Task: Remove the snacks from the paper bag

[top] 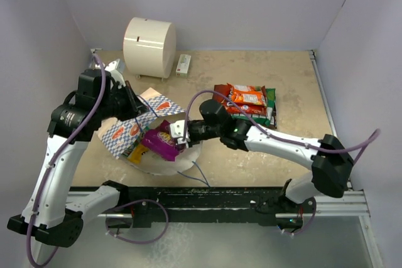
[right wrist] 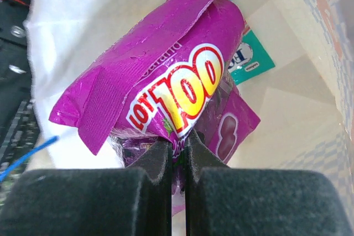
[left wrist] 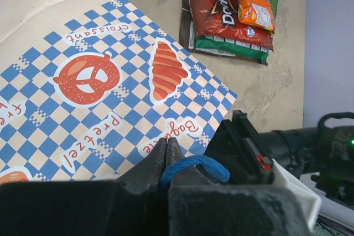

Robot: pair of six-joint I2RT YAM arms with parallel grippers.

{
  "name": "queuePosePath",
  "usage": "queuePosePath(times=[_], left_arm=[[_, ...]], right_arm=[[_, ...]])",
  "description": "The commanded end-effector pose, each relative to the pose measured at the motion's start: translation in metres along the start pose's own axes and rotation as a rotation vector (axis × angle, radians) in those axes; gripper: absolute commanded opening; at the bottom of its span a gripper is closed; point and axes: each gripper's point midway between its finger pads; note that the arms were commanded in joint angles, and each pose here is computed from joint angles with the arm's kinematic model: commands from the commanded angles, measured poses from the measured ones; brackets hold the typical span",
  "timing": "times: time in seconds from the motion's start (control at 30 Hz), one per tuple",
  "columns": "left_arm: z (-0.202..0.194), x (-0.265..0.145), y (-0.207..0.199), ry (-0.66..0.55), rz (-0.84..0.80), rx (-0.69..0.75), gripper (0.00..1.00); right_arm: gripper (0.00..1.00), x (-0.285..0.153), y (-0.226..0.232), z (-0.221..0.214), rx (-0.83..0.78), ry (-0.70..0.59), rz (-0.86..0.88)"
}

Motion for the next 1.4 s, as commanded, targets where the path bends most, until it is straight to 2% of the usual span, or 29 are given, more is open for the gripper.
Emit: queuePosePath(times=[0.0,0.2,0.33,0.43,0.63,0.73,0.83,0.93,1.0,1.03,1.17,1.37], left_arm=[[0.023,0.001,-0.004,-0.069,0.005,0.041,0.00],[0.026,0.016,0.001,-0.047,0.035,0.054,0.00],[0.030,0.022,0.011,-0.057,0.089,0.052,0.00],[0.031,0.024,0.018,-0.066,0.123,0.053,0.00],[0.034,0.021,0.035,-0.082,0.219,0.061,0.00],[0.037,0.016,0.042,-0.095,0.261,0.070,0.00],[0.034,0.012,0.047,-0.095,0.286,0.070,0.00],[0.032,0.010,0.048,-0.096,0.288,0.076,0.00],[0.034,0.007,0.046,-0.102,0.280,0.079,0.00],[0.034,0.006,0.044,-0.104,0.274,0.081,0.00],[0.036,0.002,0.038,-0.117,0.238,0.096,0.00],[0.033,0.003,0.030,-0.111,0.190,0.095,0.00]], right_arm=[[0.00,-0.041,-0.009,0.096,0.060,-0.190,-0.011],[0.00,-0.086,0.003,0.153,0.229,-0.285,0.017],[0.00,-0.123,0.023,0.174,0.313,-0.297,0.048],[0.00,-0.163,0.029,0.184,0.345,-0.307,-0.040],[0.00,-0.232,0.030,0.146,0.484,-0.189,-0.343],[0.00,-0.271,0.002,0.113,0.542,-0.091,-0.649],[0.00,-0.285,-0.016,0.076,0.590,0.048,-0.850],[0.00,-0.282,-0.034,0.032,0.591,0.254,-1.012],[0.00,-0.273,-0.043,-0.002,0.557,0.436,-1.079],[0.00,-0.271,-0.046,-0.019,0.538,0.511,-1.094],[0.00,-0.256,-0.035,-0.073,0.485,0.731,-0.974],[0.00,-0.255,0.006,-0.140,0.325,0.955,-0.755]])
Point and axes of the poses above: each gripper's point midway between its finger pads, its own x axis out along the fingers, its own y axis along the line the jaws close on, z = x × y, and after that the axes turned 6 degrees about x, right-handed
